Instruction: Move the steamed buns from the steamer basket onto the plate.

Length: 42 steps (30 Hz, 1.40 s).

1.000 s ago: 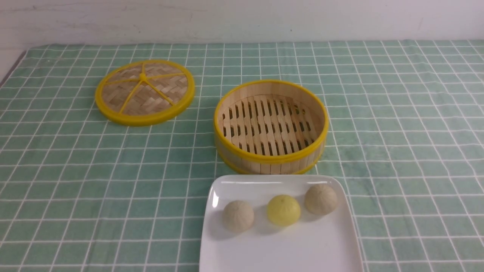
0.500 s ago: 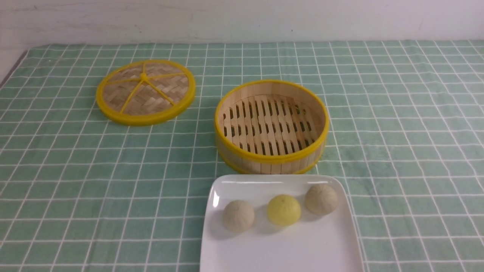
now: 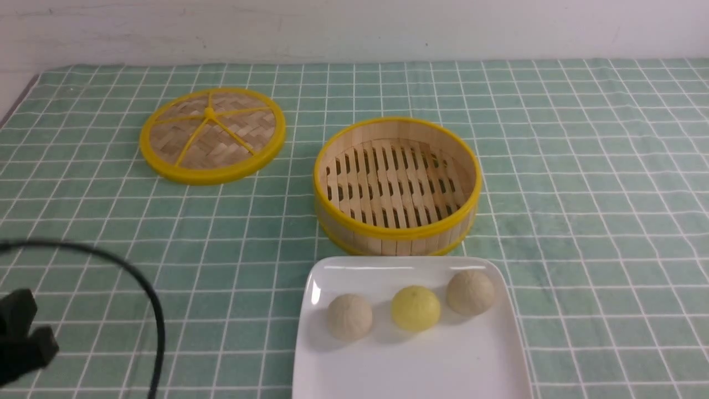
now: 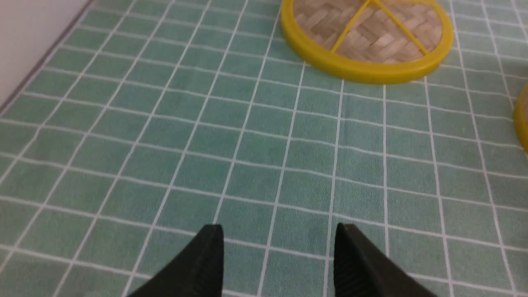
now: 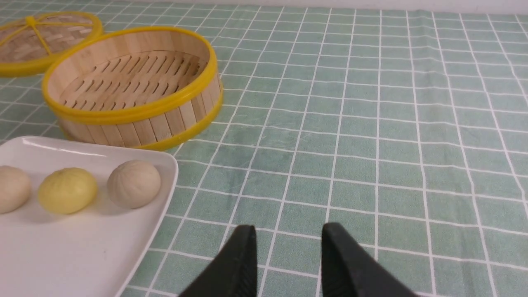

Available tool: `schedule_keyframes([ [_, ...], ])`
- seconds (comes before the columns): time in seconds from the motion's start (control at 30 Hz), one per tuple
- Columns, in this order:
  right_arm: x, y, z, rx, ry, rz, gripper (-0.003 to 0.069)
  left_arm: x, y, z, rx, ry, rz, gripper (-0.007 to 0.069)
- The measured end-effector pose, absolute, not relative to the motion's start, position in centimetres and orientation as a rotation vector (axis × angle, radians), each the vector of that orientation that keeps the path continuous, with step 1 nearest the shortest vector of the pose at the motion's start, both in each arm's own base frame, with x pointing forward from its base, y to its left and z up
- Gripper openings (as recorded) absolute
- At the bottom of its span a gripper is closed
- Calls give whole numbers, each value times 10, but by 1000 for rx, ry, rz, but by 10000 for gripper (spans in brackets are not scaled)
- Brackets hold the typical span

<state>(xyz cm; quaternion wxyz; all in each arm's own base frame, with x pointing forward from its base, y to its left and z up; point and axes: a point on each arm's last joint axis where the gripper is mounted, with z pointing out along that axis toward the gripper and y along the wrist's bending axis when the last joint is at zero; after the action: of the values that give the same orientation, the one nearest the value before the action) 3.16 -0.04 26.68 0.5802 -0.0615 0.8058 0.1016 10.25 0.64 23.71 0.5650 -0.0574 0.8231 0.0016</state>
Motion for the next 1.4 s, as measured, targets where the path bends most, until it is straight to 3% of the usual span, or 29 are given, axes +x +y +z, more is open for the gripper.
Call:
schedule_keyframes([
  [0.2,32,0,267,-144,1883,237,243,77,5,206,-141,1790,-22,386],
  [0.47,32,0,267,-144,1884,237,243,63,9,190,-197,1890,15,386],
  [1.4,32,0,267,-144,1884,237,243,51,10,172,-220,1869,24,386],
])
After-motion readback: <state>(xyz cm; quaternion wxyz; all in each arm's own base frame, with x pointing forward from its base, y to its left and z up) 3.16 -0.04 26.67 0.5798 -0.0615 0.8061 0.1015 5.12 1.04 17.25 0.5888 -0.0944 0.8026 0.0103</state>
